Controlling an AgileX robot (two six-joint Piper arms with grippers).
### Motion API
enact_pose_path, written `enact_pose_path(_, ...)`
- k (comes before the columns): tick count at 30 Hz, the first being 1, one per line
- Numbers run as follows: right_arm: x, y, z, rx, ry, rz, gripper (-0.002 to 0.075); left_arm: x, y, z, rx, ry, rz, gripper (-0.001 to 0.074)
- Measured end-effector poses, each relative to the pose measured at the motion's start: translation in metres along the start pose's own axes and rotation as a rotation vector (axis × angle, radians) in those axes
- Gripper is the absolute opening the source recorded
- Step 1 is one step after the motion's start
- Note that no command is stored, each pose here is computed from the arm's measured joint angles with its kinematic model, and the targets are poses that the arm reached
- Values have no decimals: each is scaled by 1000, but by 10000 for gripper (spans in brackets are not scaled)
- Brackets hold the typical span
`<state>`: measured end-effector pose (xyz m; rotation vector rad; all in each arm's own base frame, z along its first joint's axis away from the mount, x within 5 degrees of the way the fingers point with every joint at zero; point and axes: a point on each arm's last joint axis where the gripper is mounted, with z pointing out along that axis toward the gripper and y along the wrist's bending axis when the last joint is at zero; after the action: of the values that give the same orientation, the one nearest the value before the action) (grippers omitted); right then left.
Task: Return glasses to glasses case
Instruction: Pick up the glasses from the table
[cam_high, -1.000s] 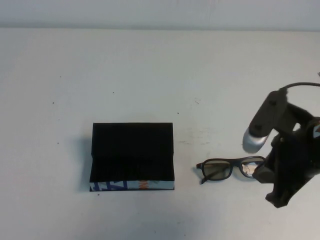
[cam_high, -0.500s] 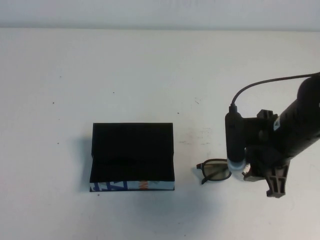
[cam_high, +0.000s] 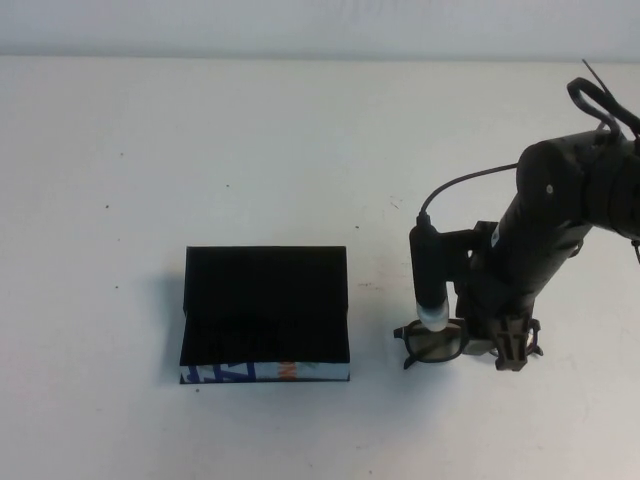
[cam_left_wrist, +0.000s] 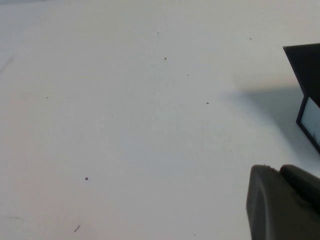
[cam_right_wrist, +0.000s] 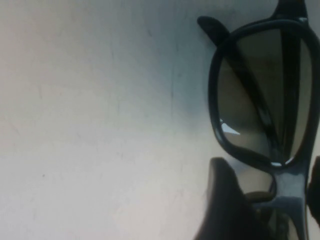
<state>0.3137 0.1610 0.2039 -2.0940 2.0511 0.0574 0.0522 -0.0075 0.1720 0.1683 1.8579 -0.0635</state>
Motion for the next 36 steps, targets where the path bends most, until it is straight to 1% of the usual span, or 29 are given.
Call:
enact_pose_path(5, 0, -9, 7, -6, 4, 8, 313, 0, 0, 0, 0, 0, 0, 0)
enact_pose_path(13, 6, -12, 13, -23, 19, 22, 280, 0, 0, 0, 0, 0, 0, 0)
enact_pose_path(21, 7, -12, 12, -25, 22, 21, 271, 0, 0, 0, 0, 0, 0, 0)
enact_pose_path(28, 8, -11, 14, -40, 29, 20, 208, 0, 0, 0, 0, 0, 0, 0)
enact_pose_path(36, 8, -11, 18, -55, 36, 20, 181, 0, 0, 0, 0, 0, 0, 0)
